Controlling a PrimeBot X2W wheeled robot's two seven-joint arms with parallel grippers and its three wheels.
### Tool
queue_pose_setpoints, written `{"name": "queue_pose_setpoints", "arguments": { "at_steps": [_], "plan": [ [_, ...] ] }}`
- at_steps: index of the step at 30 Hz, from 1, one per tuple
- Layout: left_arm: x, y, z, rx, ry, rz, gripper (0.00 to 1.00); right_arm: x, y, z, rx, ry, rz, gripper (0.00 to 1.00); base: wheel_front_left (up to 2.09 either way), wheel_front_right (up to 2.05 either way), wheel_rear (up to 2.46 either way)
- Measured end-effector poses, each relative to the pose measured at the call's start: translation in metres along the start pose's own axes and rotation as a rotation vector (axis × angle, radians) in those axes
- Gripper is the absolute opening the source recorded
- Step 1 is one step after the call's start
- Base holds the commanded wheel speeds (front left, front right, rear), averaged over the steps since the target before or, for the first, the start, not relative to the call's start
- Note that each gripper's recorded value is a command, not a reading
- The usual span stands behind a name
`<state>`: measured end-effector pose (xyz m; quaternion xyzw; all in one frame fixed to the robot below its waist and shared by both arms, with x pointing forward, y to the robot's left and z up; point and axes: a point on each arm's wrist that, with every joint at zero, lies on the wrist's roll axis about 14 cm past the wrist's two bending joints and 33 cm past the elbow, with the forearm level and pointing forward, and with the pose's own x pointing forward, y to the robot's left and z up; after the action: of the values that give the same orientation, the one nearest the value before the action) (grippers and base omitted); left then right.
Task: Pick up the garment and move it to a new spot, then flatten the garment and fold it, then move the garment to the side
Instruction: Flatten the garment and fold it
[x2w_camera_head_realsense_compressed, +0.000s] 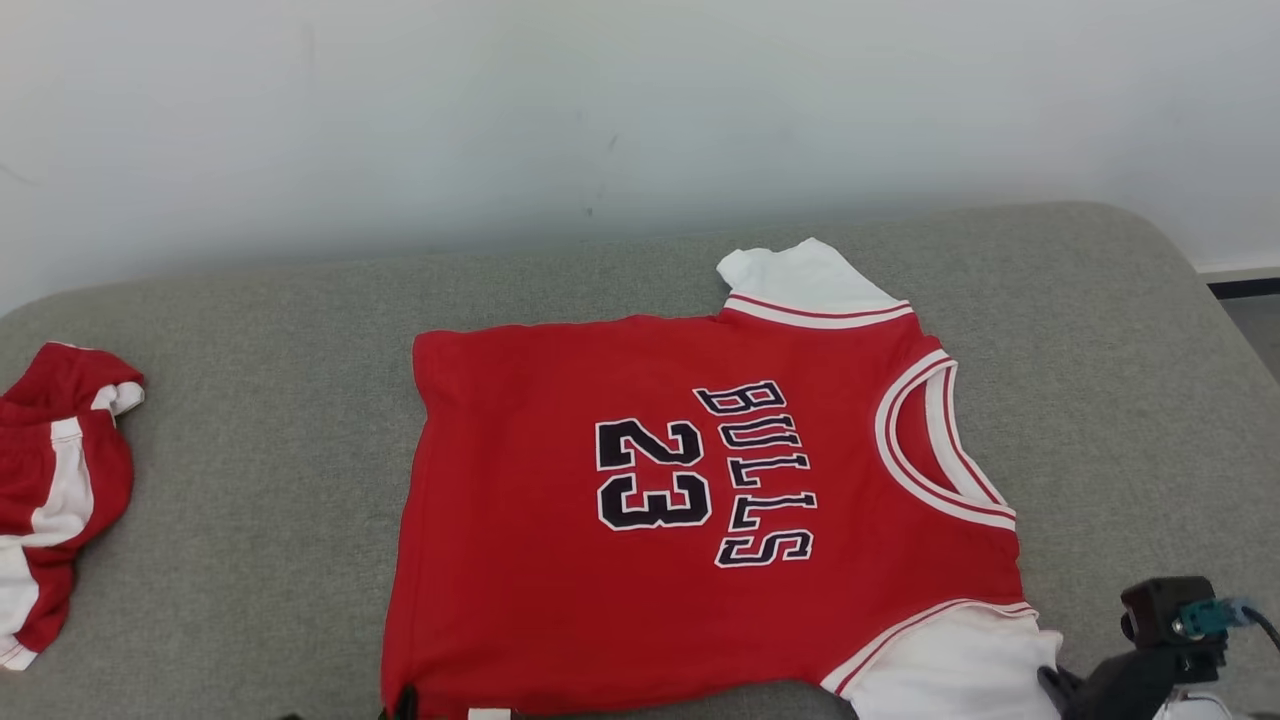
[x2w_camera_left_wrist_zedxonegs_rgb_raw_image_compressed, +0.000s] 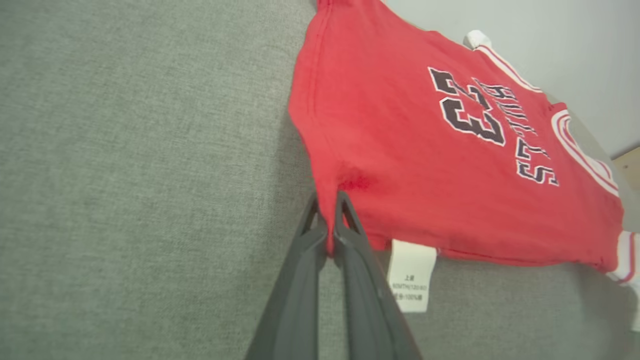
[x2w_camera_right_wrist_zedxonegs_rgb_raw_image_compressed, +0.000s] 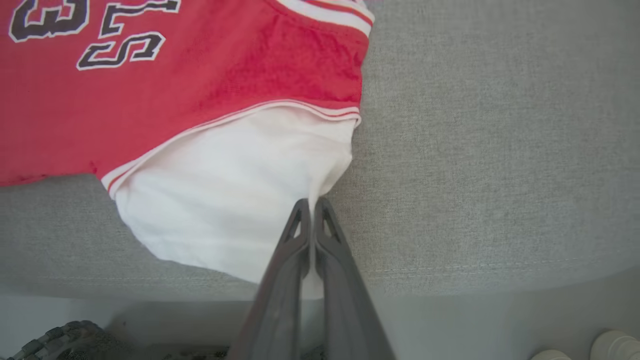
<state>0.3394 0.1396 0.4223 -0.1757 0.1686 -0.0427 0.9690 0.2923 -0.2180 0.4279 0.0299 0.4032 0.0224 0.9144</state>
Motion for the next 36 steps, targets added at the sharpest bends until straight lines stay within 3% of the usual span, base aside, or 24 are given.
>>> {"name": "queue_pose_setpoints", "arguments": {
  "at_steps": [8, 18, 36],
  "plan": [
    [0.020, -0.020, 0.030, -0.047, 0.012, -0.041, 0.00, 0.010, 0.006, 0.059, -0.075, -0.124, 0.028, 0.00, 0.00, 0.00, 0.00],
    [0.056, -0.033, 0.056, -0.067, 0.086, -0.032, 0.00, 0.038, 0.012, 0.115, -0.154, -0.182, 0.047, 0.00, 0.00, 0.00, 0.00],
    [0.105, -0.007, 0.045, -0.041, 0.180, 0.094, 0.00, 0.096, 0.026, 0.160, -0.237, -0.276, 0.087, 0.00, 0.00, 0.00, 0.00]
  ]
}}
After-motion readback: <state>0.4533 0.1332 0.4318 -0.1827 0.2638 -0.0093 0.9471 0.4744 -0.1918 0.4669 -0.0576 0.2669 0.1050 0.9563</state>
